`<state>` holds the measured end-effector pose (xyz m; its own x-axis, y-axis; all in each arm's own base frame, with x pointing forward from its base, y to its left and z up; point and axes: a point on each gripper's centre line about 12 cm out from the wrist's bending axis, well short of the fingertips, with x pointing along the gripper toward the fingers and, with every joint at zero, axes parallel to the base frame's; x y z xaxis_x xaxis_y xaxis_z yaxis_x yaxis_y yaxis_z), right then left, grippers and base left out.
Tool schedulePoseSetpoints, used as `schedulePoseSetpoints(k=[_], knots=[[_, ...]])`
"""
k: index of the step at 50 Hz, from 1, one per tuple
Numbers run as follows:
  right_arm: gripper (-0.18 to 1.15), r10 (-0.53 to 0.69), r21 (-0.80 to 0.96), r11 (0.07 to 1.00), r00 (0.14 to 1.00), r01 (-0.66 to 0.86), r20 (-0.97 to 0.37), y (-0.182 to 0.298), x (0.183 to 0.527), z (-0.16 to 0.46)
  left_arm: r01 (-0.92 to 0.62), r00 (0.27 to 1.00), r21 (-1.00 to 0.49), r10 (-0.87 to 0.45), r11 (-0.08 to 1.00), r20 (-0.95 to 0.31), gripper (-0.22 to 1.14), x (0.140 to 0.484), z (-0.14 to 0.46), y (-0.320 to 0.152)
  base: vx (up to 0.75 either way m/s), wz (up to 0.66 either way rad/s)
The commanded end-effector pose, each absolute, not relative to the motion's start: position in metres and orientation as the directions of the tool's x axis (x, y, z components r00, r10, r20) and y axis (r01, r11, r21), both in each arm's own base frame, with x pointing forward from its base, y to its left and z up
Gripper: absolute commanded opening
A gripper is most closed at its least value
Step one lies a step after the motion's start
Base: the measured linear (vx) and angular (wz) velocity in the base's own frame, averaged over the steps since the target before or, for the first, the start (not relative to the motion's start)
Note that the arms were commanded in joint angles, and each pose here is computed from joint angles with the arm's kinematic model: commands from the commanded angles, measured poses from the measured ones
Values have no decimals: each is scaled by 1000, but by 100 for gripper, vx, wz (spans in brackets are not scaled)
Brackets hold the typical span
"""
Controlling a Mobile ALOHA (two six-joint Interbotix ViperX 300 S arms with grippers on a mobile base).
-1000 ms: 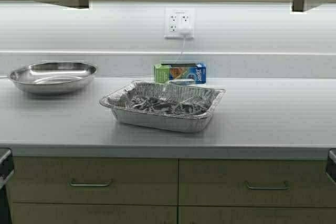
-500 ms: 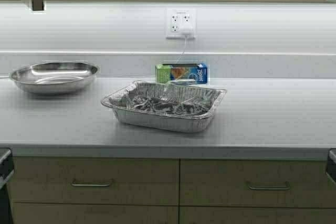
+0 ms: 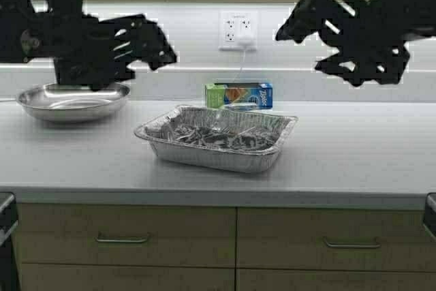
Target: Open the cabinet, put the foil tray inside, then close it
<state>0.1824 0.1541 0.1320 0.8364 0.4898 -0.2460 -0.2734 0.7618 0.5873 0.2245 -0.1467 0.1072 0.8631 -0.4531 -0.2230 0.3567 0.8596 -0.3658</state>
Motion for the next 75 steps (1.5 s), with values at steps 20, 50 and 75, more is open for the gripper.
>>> schedulePoseSetpoints(k=[20,50,75], knots=[[103,425,770,622,887,-144,-178,142,190,18,263,831,-732,-533,628,-159,103,302,18,-97,1,6],[103,343,739,667,919,-92,-195,134,195,3,257,835,-768,-534,586,-129,103,331,1,-79,9,2],[103,402,799,590,900,-115,-168,157,230,-40,221,836,-798,-530,560,-140,103,362,-21,-61,15,-12]])
